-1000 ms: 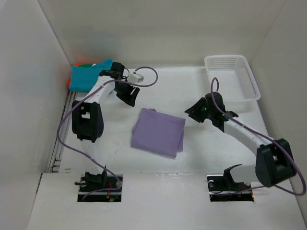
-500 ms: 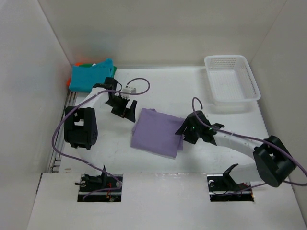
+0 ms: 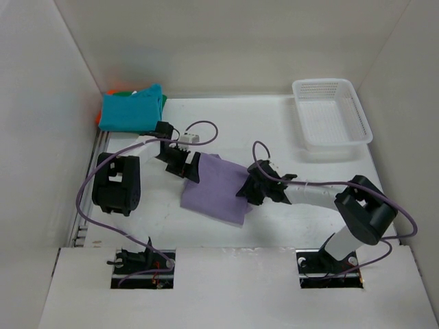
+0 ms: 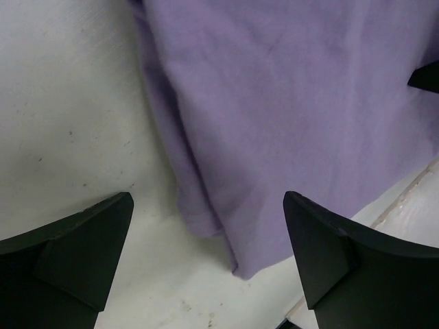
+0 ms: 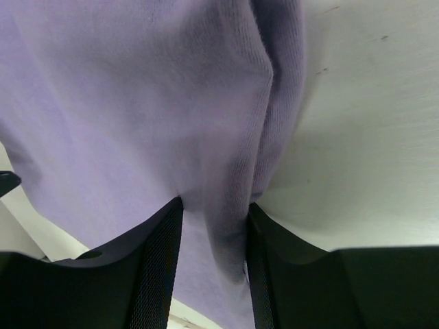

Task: Fold and stack the t-shirts
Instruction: Put the neatly folded tshirt into the corner of the board with the left arm

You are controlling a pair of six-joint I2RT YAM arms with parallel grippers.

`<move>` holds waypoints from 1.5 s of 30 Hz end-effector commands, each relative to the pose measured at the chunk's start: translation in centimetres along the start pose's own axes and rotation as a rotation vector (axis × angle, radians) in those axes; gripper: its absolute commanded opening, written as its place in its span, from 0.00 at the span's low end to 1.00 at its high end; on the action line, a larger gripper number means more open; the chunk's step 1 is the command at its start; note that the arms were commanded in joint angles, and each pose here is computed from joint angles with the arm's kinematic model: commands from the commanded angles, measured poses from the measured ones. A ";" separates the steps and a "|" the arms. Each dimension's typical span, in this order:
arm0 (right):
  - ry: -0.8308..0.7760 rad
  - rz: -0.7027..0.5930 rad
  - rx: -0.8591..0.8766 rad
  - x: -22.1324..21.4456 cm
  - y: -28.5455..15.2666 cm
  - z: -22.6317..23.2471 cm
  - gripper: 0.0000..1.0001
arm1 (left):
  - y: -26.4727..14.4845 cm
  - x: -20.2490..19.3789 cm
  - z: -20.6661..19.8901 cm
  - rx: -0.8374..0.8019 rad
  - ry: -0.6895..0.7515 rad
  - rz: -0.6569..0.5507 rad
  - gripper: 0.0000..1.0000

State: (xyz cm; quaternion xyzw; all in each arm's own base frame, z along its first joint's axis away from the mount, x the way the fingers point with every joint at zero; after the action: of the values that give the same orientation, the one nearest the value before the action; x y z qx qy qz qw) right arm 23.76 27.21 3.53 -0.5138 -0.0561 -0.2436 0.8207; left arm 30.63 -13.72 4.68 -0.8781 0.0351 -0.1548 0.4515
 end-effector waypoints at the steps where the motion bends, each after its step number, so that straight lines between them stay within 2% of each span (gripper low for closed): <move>1: -0.008 0.029 -0.076 -1.4 1.0 -1.5 0.45 | 1.8 -0.5 -0.4 -0.012 0.007 0.002 0.89; 5: -0.007 0.020 -0.069 -1.1 0.9 -1.1 0.45 | 3.4 -1.8 1.1 0.061 -0.008 0.057 0.69; 8: -0.010 0.016 -0.063 -1.0 0.7 -1.0 0.45 | 4.0 -1.8 1.2 0.080 -0.033 0.069 0.59; 9: -0.012 0.014 -0.061 -0.9 0.7 -0.9 0.45 | 4.3 -1.7 1.2 0.094 -0.033 0.075 0.52; 15: -0.016 0.004 -0.047 -0.5 0.5 -0.4 0.46 | 6.2 -2.6 -0.6 0.051 -0.035 0.172 0.37; 18: -0.020 0.004 -0.044 -0.4 0.7 -0.1 0.46 | 6.8 -3.4 -2.2 -0.021 -0.050 0.211 0.07; 19: -0.019 0.004 -0.038 -0.4 0.7 0.0 0.46 | 6.7 -3.2 -2.3 -0.026 -0.050 0.203 0.00; 22: -0.018 0.001 -0.026 -0.3 0.5 0.2 0.46 | 5.3 -1.7 -2.7 -0.028 -0.026 0.138 0.00; 26: -0.016 -0.013 0.001 -0.2 -0.7 0.3 0.47 | 0.8 2.4 -2.3 -0.004 -0.012 -0.037 0.00; 32: 0.023 -0.084 0.038 1.0 -3.9 -0.6 0.49 | -6.7 9.7 0.5 0.313 0.181 -0.326 0.00; 35: 0.045 -0.123 0.046 2.0 -5.5 -1.2 0.49 | -8.1 11.8 2.0 0.410 0.201 -0.376 0.00; 45: 0.127 -0.245 0.058 4.4 -9.4 -4.6 0.49 | -11.6 18.3 5.7 0.565 0.194 -0.496 0.00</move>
State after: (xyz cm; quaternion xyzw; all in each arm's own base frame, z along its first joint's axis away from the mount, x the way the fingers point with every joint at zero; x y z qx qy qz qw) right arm 22.90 20.22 10.92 -0.4489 -0.0756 -0.3562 0.8160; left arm 45.31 -7.52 12.18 -0.7263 -0.1376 -0.3004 0.6028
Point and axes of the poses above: each gripper's point midway between its finger pads, its own y axis out along the fingers, its own z axis along the line the jaws close on, x = y × z, the point moved 1 cm from there along -y, back along the fingers, and after that the axes turned 13 degrees about -y, right-handed, at the moved point
